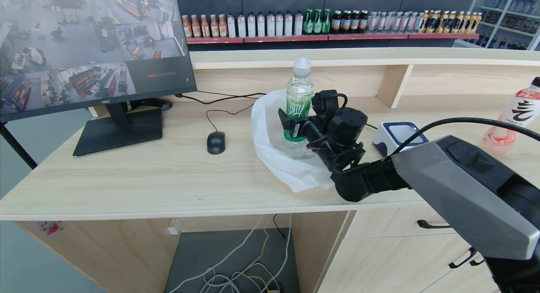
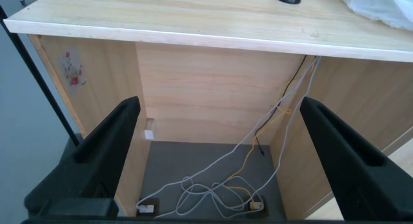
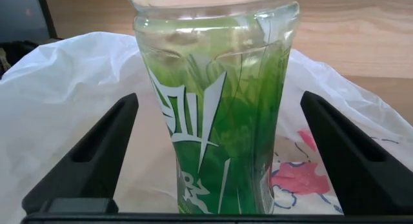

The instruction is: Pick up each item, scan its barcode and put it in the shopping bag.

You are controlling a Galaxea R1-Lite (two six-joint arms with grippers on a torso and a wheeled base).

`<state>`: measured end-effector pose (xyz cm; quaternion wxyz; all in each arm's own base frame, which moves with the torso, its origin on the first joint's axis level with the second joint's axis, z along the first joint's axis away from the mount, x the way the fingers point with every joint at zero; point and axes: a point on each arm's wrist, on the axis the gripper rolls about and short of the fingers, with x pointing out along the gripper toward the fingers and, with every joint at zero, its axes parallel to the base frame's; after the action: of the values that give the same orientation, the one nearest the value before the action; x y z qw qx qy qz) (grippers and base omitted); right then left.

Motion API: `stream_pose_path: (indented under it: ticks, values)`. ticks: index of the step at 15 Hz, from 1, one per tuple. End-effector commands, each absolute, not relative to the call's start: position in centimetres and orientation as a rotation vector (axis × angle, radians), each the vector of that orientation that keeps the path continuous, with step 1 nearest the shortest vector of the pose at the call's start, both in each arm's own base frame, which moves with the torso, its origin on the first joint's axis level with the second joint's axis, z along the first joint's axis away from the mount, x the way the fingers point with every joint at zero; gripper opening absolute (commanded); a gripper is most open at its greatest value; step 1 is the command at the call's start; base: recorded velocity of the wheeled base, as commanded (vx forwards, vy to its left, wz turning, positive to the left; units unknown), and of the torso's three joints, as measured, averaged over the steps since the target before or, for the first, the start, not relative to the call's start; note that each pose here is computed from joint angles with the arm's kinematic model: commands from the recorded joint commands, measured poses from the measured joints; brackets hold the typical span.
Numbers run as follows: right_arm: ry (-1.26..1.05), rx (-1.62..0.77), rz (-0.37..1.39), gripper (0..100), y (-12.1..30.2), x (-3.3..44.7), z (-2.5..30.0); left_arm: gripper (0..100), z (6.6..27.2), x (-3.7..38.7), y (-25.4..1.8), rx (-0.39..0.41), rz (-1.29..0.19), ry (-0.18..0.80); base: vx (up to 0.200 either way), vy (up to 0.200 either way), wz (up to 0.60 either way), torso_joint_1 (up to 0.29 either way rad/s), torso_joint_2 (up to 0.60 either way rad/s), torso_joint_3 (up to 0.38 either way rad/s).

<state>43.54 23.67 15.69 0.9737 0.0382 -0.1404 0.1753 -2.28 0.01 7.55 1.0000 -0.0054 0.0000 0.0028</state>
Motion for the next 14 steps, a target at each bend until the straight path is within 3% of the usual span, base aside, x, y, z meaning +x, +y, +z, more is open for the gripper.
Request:
stream_pose_path:
  ticks: [1, 9, 14]
  values:
    - [-0.302, 0.081, 0.351, 100, 23.6, 43.4, 16.4, 100, 7.5, -2.3, 0.0, -0.011, 0.006, 0.0, 0.0, 0.0, 0.0, 0.0, 0.0, 0.0]
    - [-0.313, 0.088, 0.361, 100, 22.9, 39.7, 20.2, 100, 7.5, -2.3, 0.0, -0.011, 0.006, 0.0, 0.0, 0.0, 0.0, 0.0, 0.0, 0.0]
    - [-0.287, 0.091, 0.351, 100, 20.9, 33.5, 20.3, 100, 7.5, -2.3, 0.0, -0.011, 0.006, 0.0, 0.0, 0.0, 0.0, 0.0, 0.0, 0.0]
